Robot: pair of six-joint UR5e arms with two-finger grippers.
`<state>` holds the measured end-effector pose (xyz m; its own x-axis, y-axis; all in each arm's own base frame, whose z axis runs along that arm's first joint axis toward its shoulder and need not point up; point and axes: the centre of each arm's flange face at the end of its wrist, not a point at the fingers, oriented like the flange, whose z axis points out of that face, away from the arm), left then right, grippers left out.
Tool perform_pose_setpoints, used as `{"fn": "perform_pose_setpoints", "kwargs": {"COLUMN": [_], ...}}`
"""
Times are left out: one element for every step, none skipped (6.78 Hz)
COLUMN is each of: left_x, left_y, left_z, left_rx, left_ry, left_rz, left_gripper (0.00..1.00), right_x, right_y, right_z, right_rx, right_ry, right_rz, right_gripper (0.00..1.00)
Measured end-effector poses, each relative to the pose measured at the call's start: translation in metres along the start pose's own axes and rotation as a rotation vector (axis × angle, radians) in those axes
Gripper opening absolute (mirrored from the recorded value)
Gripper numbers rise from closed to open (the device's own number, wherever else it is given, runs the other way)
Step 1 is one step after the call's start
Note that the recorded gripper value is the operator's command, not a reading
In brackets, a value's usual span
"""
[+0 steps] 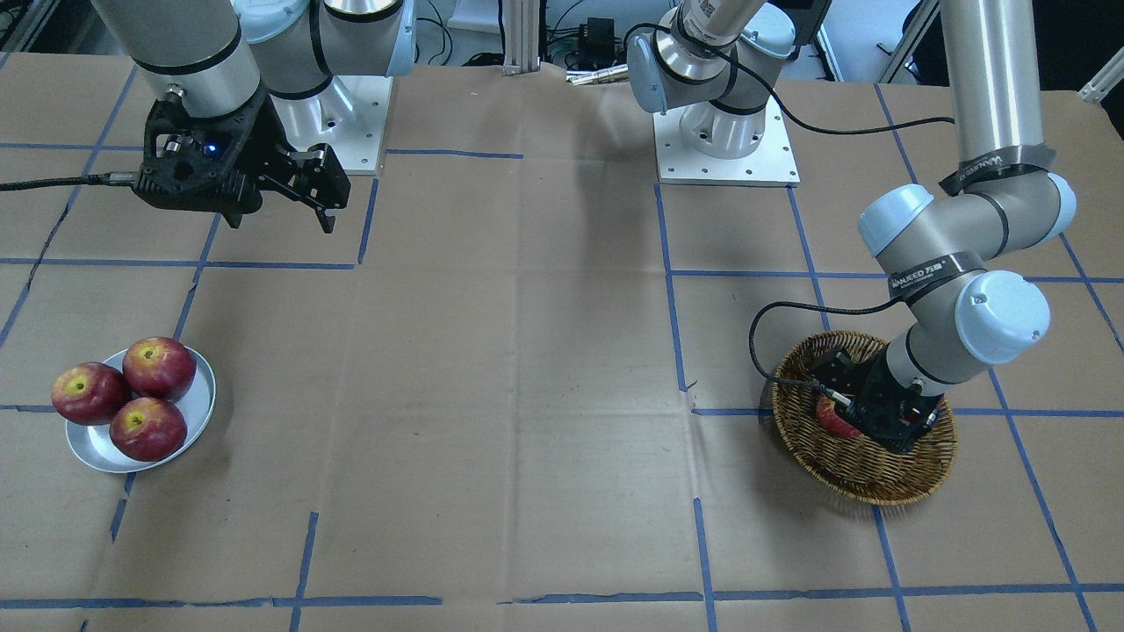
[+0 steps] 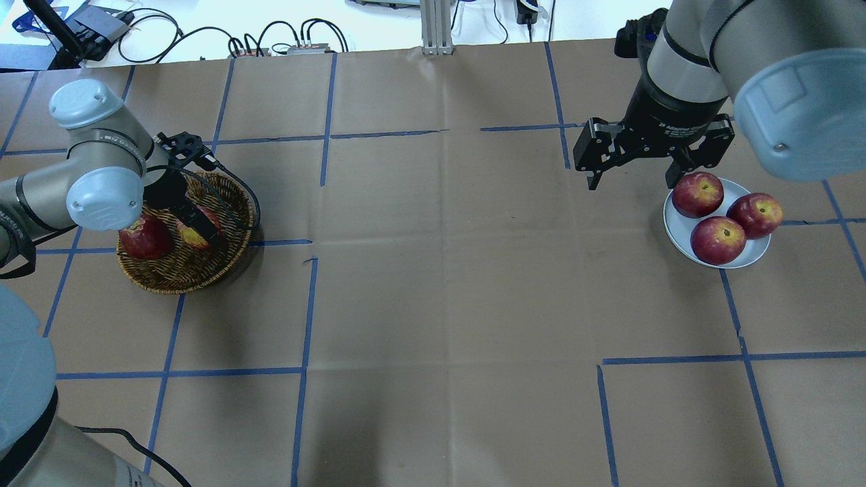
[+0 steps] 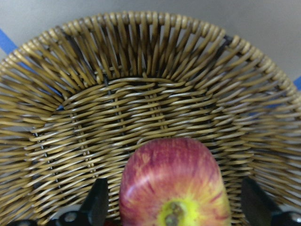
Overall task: Transfer apple from basket to plate
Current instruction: 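Lower the left gripper into the basket and grasp the yellow-red apple, then lift the yellow-red apple with the left gripper and carry it toward the table center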
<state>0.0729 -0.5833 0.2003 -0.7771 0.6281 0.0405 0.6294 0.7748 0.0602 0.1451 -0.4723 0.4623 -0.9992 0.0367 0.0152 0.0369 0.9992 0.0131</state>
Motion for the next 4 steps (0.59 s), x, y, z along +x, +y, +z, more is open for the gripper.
{"fn": "perform_pose_setpoints", "kwargs": {"left_x": [0.0002,0.0006,0.0006,0.0008], "left_y": [-0.0001,0.0,0.0,0.0002], "left_z": [0.0015,0.0027,0.0041,0.0062], "left_rx": [0.002,0.003,0.001,-0.001], "left_ry": [0.0,0.0,0.0,0.002], "left_rz": [0.0,-0.001,-0.003,-0.004], "left_gripper": [0.82,0.82,0.82,0.82], "right_x": [0.0,-0.0002,-0.0002,-0.0003], "right_y": [0.0001,0.0002,0.0004,0.0006], "right_z": [-0.0005,-0.0009,-0.0013,-0.0015], "right_rx": [0.001,0.002,0.003,0.003], "right_ry": [-0.001,-0.002,-0.003,-0.004], "right_rz": [0.0,0.0,0.0,0.0], "right_gripper": [1.0,1.0,1.0,1.0]}}
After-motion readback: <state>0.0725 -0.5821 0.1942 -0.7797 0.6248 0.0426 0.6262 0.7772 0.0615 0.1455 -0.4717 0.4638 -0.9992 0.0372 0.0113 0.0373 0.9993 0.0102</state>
